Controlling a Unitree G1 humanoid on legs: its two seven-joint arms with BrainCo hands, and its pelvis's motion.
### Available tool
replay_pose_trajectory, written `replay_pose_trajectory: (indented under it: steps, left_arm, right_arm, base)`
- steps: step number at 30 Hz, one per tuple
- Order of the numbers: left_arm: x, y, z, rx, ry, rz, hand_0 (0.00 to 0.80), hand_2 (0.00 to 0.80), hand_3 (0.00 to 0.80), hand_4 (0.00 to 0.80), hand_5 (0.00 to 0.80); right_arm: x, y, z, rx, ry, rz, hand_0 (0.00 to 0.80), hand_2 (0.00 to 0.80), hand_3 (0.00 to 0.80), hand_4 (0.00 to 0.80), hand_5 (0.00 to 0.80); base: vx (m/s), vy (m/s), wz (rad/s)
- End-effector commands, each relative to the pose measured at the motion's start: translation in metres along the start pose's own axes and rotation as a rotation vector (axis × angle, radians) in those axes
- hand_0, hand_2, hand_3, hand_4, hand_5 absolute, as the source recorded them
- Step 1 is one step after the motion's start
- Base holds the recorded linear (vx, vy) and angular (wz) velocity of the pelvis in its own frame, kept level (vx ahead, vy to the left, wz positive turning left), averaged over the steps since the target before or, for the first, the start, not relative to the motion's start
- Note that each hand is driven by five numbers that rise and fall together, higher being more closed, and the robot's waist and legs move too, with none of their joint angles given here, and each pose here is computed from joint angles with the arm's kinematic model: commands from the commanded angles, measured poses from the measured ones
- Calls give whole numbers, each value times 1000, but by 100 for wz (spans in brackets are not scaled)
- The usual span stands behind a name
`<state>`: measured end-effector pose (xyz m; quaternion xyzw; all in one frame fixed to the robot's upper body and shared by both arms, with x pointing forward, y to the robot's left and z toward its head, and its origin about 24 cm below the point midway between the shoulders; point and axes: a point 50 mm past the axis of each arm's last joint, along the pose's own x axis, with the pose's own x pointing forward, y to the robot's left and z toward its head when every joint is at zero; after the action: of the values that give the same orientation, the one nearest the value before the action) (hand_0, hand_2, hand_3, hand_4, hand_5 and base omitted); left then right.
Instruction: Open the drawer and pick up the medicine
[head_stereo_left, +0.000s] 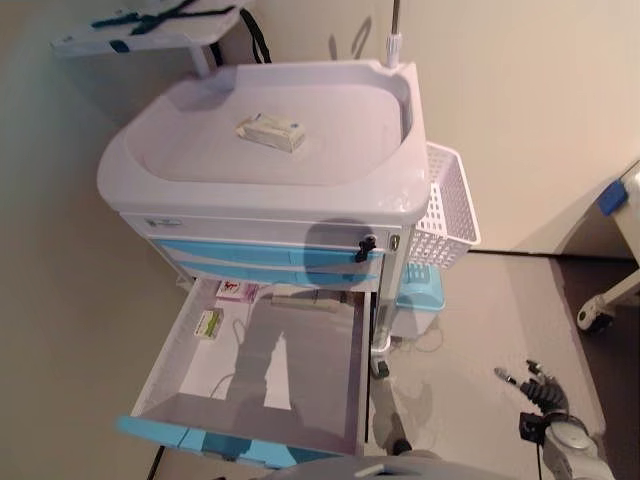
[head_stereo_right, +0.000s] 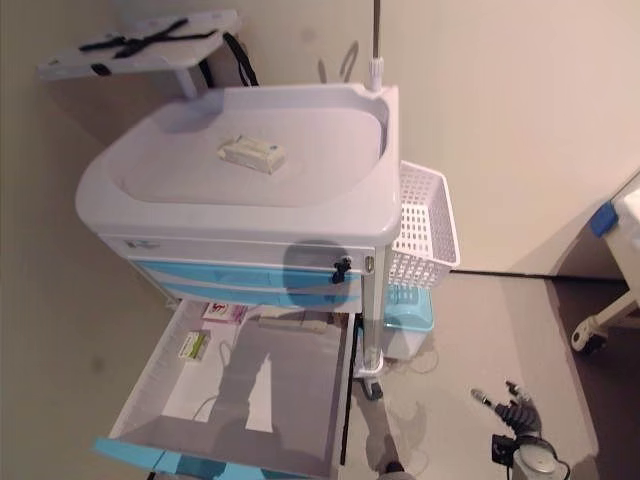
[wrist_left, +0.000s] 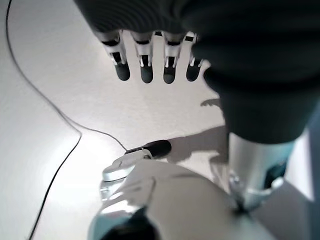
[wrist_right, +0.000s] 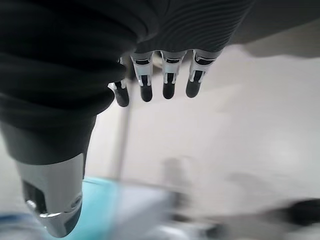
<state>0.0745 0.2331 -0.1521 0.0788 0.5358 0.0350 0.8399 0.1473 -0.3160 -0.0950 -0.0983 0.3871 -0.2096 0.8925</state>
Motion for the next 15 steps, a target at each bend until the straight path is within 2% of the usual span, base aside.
replay_pose_trajectory:
  steps: [1, 2, 4, 5, 7, 8, 10, 11, 12, 15]
  left_arm:
    - [-1, 20, 13, -28, -64, 25, 0, 0, 0, 0, 0]
    - [-7, 28, 35, 45, -180, 5, 0, 0, 0, 0, 0]
    - [-11, 31, 47, 105, -233, -9, 0, 0, 0, 0, 0]
    - [-16, 38, 67, 212, -305, -22, 0, 0, 0, 0, 0]
    - [-26, 46, 90, 308, -391, -36, 0, 0, 0, 0, 0]
    - [-26, 47, 90, 308, -391, -36, 0, 0, 0, 0, 0]
    - [-34, 53, 122, 402, -481, -59, 0, 0, 0, 0, 0]
    - [-35, 53, 122, 402, -481, -59, 0, 0, 0, 0, 0]
    - [-41, 55, 143, 436, -546, -63, 0, 0, 0, 0, 0]
    - [-47, 55, 164, 460, -608, -52, 0, 0, 0, 0, 0]
  right_arm:
    - [6, 3, 45, 14, -163, 25, 0, 0, 0, 0, 0]
    - [10, 7, 36, 13, -106, 26, 0, 0, 0, 0, 0]
    - [12, 8, 33, 2, -86, 26, 0, 0, 0, 0, 0]
    - [15, 8, 33, -111, -68, 35, 0, 0, 0, 0, 0]
    - [16, 4, 32, -295, -61, 47, 0, 0, 0, 0, 0]
    - [16, 4, 32, -295, -61, 47, 0, 0, 0, 0, 0]
    - [16, -2, 26, -434, -27, 65, 0, 0, 0, 0, 0]
    - [16, -2, 26, -434, -27, 65, 0, 0, 0, 0, 0]
    - [15, -3, 22, -491, -18, 86, 0, 0, 0, 0, 0]
    - [14, -5, 16, -519, 4, 94, 0, 0, 0, 0, 0]
  base:
    - [-175, -49, -26]
    - [-215, -56, 2]
    - [-160, -45, 15]
    - [-83, -39, -2]
    - [-72, -39, 4]
    - [-43, -24, 16]
    - [-29, -31, 12]
    - [-10, -44, -1]
    - [-4, -24, -7]
    - [0, 0, 0]
